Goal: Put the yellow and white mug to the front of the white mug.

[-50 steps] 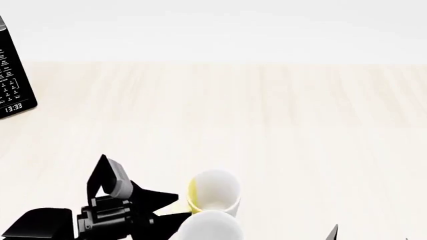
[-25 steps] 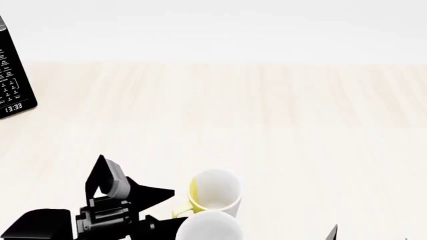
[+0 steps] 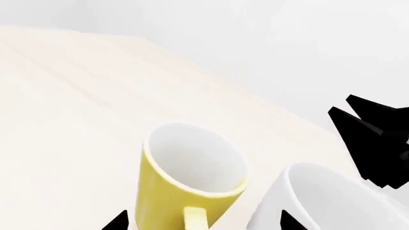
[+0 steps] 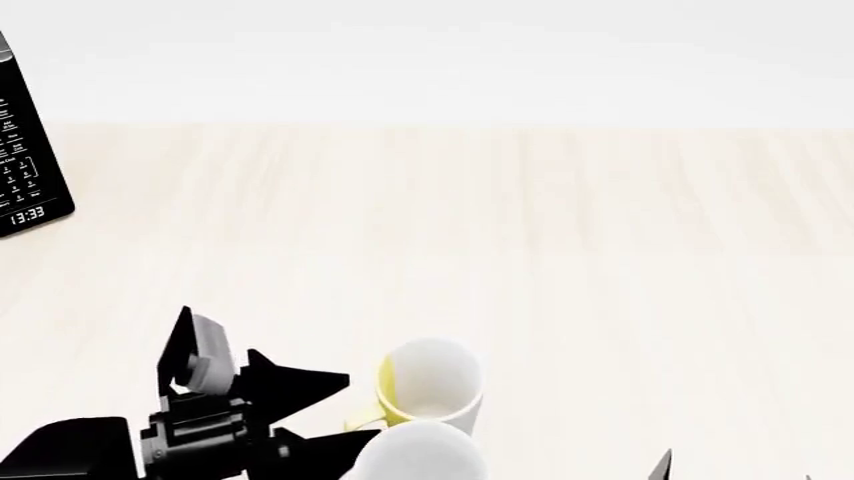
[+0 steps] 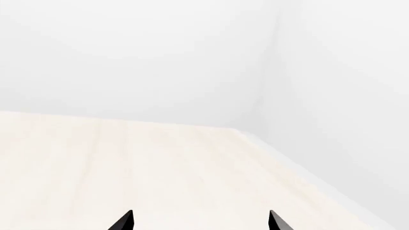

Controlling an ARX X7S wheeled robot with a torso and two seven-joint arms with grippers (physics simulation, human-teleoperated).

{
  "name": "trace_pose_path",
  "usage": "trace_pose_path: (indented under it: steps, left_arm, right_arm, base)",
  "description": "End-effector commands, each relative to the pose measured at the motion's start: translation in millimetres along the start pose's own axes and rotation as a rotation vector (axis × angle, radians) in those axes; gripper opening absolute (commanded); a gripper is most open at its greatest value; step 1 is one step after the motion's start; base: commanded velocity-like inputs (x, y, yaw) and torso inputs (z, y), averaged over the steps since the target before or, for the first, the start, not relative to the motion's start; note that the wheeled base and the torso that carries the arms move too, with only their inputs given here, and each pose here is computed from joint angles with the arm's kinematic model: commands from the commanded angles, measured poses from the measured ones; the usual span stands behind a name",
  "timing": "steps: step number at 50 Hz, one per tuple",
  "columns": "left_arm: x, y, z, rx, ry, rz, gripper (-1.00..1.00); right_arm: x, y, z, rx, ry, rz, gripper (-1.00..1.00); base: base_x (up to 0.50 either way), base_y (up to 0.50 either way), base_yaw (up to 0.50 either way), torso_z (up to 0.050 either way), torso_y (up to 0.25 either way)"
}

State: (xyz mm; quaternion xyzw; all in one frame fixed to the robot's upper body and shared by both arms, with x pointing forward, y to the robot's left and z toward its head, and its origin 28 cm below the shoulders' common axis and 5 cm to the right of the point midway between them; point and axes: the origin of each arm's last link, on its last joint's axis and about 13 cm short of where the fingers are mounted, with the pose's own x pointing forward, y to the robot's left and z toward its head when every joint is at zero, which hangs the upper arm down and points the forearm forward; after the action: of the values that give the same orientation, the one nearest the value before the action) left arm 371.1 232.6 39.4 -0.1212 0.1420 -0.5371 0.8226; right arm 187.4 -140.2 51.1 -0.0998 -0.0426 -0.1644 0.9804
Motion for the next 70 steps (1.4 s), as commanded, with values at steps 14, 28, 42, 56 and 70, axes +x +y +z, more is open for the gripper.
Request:
trace_pose_path:
  steps: [14,28,42,56,70]
  left_arm:
    - [-9,4.2,6,-0.022,-0.123,-0.079,1.00]
    - [-17,6.9,10,-0.020,-0.216,-0.144,1.00]
    - [-29,-9.2,17,0.037,-0.319,-0.057,1.00]
    - [-49,-42.8,13,0.098,-0.409,-0.043,1.00]
    - [-66,-75.4,8,0.155,-0.725,0.290,1.00]
  right_arm:
    - [0,0.7,-1,-0.003,0.001,0.005,1.00]
    - [0,1.2,-1,-0.005,0.002,0.007,1.00]
    - [0,0.7,0,-0.003,-0.001,0.005,1.00]
    - [-1,0.2,1,0.000,-0.006,0.007,1.00]
    - [-4,-2.3,6,0.018,-0.047,-0.007,1.00]
  base:
    - [0.00,0.00,0.00,0.000,0.000]
    - [0.00,0.00,0.00,0.000,0.000]
    - [0.00,0.00,0.00,0.000,0.000]
    - [0.00,0.00,0.00,0.000,0.000]
    - [0.00,0.00,0.00,0.000,0.000]
